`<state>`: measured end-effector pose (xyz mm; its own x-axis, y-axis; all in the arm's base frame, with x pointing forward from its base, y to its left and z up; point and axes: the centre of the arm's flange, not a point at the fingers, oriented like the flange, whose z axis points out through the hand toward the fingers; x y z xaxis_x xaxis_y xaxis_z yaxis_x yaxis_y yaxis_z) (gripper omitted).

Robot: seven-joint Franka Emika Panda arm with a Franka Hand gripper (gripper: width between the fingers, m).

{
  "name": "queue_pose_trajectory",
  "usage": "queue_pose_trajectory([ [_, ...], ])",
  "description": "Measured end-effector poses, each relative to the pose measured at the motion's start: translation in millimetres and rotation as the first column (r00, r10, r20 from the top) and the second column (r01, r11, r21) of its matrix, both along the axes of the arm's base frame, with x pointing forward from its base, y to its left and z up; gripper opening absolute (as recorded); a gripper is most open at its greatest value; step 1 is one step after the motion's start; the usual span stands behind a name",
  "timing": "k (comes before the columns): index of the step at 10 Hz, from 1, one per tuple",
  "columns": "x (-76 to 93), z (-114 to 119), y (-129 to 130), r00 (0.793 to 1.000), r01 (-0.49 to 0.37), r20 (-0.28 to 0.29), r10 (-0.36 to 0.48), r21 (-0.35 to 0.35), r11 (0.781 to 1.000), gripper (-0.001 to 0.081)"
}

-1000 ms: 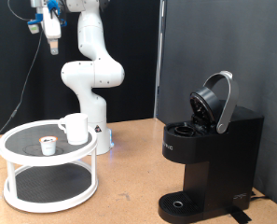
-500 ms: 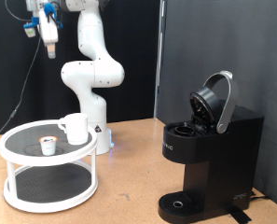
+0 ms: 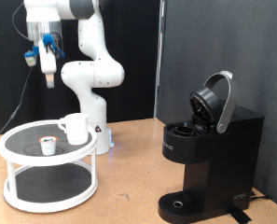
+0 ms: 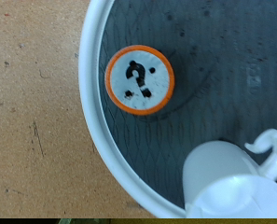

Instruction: Make a cup of coffee with the keurig machine

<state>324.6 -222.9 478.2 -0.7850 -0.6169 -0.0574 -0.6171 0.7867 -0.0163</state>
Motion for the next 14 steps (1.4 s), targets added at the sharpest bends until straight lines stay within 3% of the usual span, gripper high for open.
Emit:
queue_pose_trajectory([
  [3, 7.7, -41, 0, 1.000, 0.014, 0.009, -0.014, -0.056, 0.998, 0.0734],
  [6, 5.8, -43, -4, 1.000, 0.013, 0.023, -0.013, -0.022, 1.000, 0.0734],
  [8, 7.8, -56, -6, 0.999, 0.020, 0.039, -0.018, -0.037, 0.999, 0.0734],
  [14, 19.9, -111, -7, 1.000, -0.001, -0.005, 0.001, -0.089, 0.996, 0.0734],
])
